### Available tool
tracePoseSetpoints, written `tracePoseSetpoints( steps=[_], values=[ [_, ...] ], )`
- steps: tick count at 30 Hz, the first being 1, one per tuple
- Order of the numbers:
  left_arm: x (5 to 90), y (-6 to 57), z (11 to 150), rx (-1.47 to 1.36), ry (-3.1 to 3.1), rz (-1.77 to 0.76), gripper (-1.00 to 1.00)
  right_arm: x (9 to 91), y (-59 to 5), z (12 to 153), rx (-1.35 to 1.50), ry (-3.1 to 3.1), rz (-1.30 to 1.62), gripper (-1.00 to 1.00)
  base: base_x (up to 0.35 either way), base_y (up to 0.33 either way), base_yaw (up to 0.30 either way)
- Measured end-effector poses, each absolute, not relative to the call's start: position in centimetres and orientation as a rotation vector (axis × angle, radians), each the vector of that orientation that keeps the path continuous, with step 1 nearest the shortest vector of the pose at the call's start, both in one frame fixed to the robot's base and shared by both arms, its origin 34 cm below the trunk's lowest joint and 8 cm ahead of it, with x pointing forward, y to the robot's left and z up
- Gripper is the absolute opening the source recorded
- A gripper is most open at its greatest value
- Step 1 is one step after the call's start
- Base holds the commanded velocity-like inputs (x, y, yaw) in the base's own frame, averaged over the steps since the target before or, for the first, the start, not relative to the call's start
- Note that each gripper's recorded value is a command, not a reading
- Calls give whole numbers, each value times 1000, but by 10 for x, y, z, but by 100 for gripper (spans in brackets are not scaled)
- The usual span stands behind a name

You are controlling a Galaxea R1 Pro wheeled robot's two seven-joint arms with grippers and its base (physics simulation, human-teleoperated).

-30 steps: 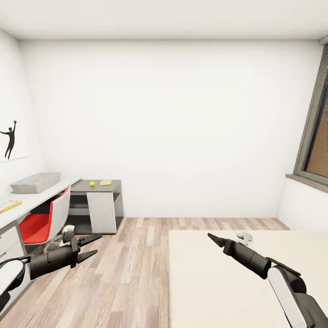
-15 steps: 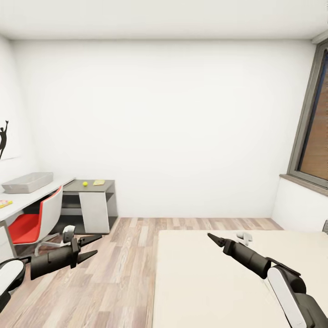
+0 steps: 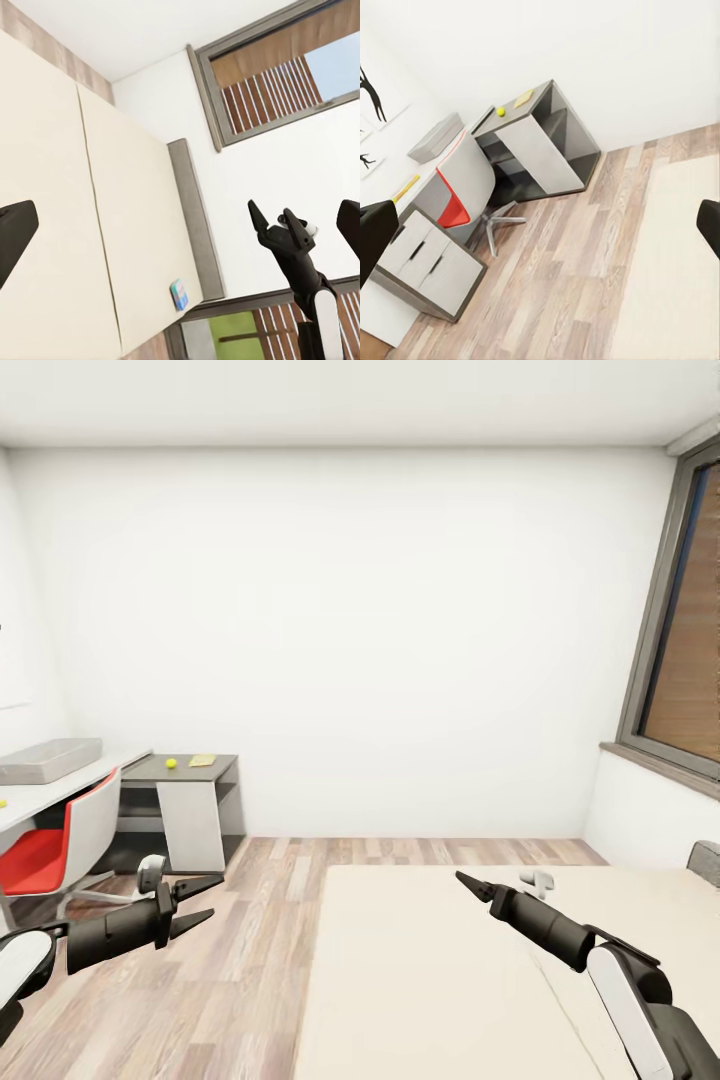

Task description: Put all the toys in the child's room - the three board games (two on the bed and one on the table), the two jigsaw puzzles on the table, and the tennis ball on the table - inside the toy box on the table in the child's room.

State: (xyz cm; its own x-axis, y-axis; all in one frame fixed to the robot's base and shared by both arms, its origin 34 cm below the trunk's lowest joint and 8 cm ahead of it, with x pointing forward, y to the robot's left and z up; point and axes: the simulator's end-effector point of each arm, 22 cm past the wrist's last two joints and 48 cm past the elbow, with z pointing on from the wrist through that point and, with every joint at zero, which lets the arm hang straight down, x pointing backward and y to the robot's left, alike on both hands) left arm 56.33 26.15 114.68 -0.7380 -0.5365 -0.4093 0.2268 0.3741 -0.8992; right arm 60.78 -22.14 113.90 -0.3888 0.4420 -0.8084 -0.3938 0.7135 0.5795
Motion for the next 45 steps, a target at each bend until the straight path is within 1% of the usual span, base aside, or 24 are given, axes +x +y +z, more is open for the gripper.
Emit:
tracePoseSetpoints(
  steps=[29,35,45],
  values=[
    [565,261,1142,-275,1961,-1428,100,608,-223,1138,42,1756,896,100,0,-298,0],
    [565,262,1142,-275,1961,-1428,100,608,-223,1138,44,1756,896,100,0,-127,0],
    [565,262,1142,-275,1961,-1428,100,608,-222,1137,42,1758,897,100,0,-25,0]
  ],
)
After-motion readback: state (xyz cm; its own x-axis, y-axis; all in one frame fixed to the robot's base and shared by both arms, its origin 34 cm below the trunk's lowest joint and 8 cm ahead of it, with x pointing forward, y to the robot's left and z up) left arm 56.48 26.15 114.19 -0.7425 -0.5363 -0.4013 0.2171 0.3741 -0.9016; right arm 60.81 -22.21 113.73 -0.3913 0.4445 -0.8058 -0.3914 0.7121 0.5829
